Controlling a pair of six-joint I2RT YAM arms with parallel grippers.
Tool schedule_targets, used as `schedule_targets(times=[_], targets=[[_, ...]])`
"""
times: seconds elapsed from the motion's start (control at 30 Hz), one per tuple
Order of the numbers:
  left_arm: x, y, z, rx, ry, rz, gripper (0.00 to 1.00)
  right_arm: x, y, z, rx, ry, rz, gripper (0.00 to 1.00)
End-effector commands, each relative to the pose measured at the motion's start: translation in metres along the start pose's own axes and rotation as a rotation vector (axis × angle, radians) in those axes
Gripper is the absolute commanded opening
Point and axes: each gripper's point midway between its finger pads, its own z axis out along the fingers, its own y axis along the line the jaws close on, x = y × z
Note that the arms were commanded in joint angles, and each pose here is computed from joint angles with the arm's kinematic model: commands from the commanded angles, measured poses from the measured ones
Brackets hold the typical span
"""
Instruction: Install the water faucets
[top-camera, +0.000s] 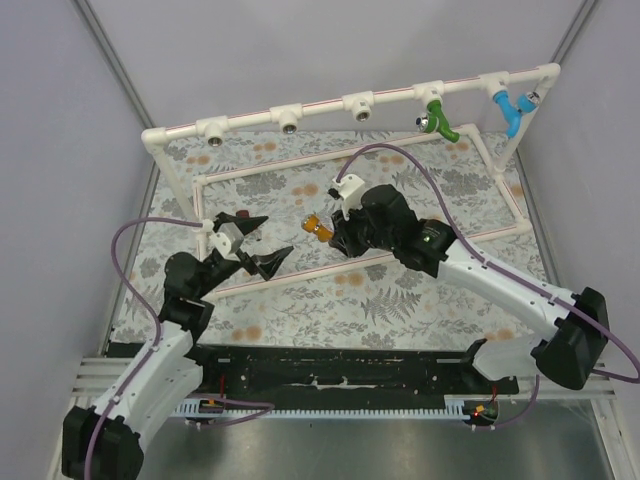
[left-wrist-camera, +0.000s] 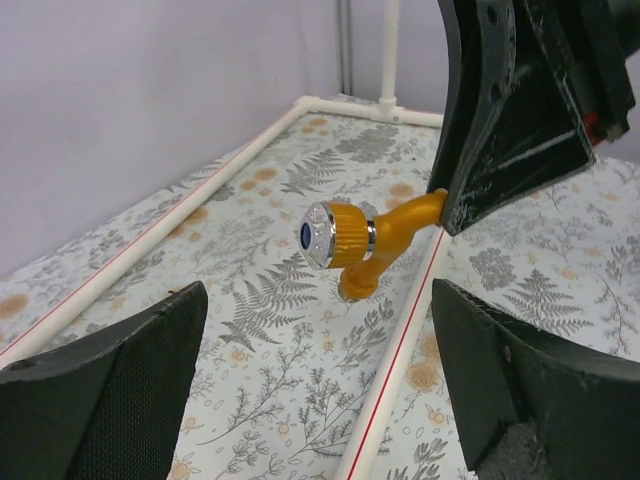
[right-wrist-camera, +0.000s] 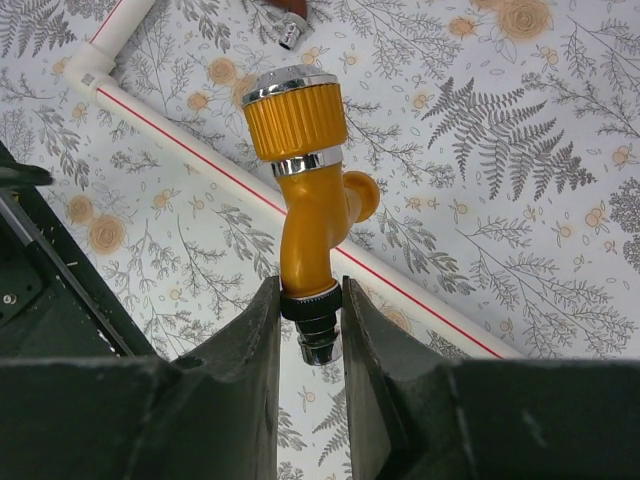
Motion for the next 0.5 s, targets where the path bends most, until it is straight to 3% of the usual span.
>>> schedule_targets(times=[0.0,0.17,0.47], targets=[[0.006,-0.015,0.008,0.125,-0.114,0.116,0.94,-0.015,0.009,-0.018,-0.044,-0.048,-0.007,0.00],[0.038,-0.027,0.022,0.211,-0.056,0.112,0.90,-0.030,0.017,-0.032,-0.080,-0.095,0.009,0.00],[0.033,-0.044,0.060,0.287,-0.109,0.105,0.90,-0.045,0.033,-0.046,-0.154,-0.138,0.037,0.00]])
